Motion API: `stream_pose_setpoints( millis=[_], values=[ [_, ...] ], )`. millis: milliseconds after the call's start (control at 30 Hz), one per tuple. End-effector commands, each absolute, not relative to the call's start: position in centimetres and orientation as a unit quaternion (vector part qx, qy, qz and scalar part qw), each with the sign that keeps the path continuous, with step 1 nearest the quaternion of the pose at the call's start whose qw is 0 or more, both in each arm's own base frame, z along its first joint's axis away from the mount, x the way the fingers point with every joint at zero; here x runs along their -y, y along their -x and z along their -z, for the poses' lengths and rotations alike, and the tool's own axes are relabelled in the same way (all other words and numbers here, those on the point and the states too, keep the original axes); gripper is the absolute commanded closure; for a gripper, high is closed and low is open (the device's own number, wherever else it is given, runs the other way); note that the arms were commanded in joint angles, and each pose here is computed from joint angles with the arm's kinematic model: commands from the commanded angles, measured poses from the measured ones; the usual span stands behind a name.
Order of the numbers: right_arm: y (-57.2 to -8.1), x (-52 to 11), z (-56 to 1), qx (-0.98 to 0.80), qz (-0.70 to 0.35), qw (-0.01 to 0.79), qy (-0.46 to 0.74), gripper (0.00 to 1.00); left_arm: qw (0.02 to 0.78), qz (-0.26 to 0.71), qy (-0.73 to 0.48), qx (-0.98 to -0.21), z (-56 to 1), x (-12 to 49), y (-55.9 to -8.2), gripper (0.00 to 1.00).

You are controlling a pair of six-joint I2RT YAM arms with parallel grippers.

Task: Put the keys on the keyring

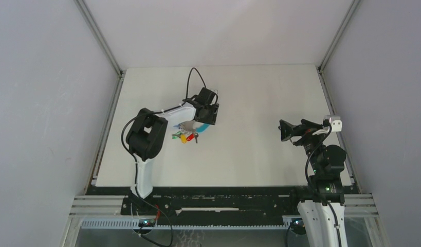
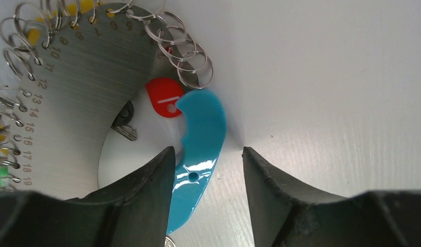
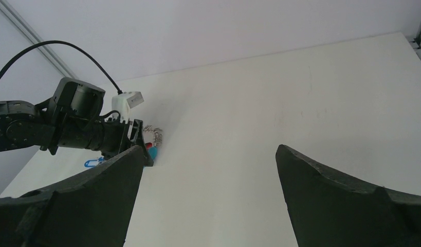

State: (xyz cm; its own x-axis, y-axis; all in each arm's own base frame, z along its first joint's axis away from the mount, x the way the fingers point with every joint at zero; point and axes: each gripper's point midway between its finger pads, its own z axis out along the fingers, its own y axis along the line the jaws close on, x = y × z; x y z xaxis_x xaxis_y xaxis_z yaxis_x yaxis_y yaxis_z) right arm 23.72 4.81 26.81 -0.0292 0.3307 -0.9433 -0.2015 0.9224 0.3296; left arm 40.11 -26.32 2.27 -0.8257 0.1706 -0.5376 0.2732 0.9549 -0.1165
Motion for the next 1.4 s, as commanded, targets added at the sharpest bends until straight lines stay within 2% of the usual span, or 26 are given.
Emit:
stream_pose_setpoints(
  millis=[0, 100, 200, 367, 533, 633, 800, 1033, 1200, 1367],
  values=[
    [-23.7, -4.9, -27.5, -0.679, -0.191, 0.708, -0.041, 0.0, 0.255, 0.087, -0.172, -0.948, -2.4, 27.6, -38.1, 0.49],
    [-23.6, -5.0, -27.6, -0.677, -0.192, 0.709, -0.039, 0.0, 0.241, 0.068, -0.213, -0.944, -1.7, 27.5, -35.5, 0.59],
    [-23.6, -5.1, -27.6, -0.677, -0.195, 0.709, -0.037, 0.0, 0.235, 0.063, -0.279, -0.929, -1.8, 27.8, -32.2, 0.64],
    [-23.7, -5.7, -27.5, -0.679, -0.205, 0.705, -0.026, 0.0, 0.236, 0.04, -0.361, -0.902, -2.4, 27.1, -26.9, 0.65],
    [-24.0, -6.3, -27.2, -0.685, -0.216, 0.696, -0.013, 0.0, 0.229, 0.023, -0.357, -0.905, -2.4, 23.6, -23.6, 0.61],
    [-24.3, -7.0, -26.8, -0.692, -0.229, 0.685, 0.0, 0.0, 0.225, -0.004, -0.313, -0.923, -2.7, 21.3, -22.7, 0.6],
    [-24.9, -8.5, -25.8, -0.71, -0.261, 0.653, 0.024, 0.0, 0.254, -0.021, -0.246, -0.935, -3.6, 19.6, -22.6, 0.52],
    [-26.2, -12.0, -22.9, -0.747, -0.32, 0.578, 0.076, 0.0, 0.334, 0.096, -0.146, -0.927, -7.1, 21.7, -24.5, 0.4],
    [-27.0, -15.9, -19.8, -0.777, -0.324, 0.519, 0.146, 0.0, 0.363, 0.196, -0.088, -0.907, -9.1, 23.1, -27.0, 0.37],
    [-27.7, -18.9, -17.1, -0.796, -0.3, 0.484, 0.204, 0.03, 0.338, 0.234, -0.052, -0.91, -8.0, 24.0, -28.4, 0.37]
  ],
)
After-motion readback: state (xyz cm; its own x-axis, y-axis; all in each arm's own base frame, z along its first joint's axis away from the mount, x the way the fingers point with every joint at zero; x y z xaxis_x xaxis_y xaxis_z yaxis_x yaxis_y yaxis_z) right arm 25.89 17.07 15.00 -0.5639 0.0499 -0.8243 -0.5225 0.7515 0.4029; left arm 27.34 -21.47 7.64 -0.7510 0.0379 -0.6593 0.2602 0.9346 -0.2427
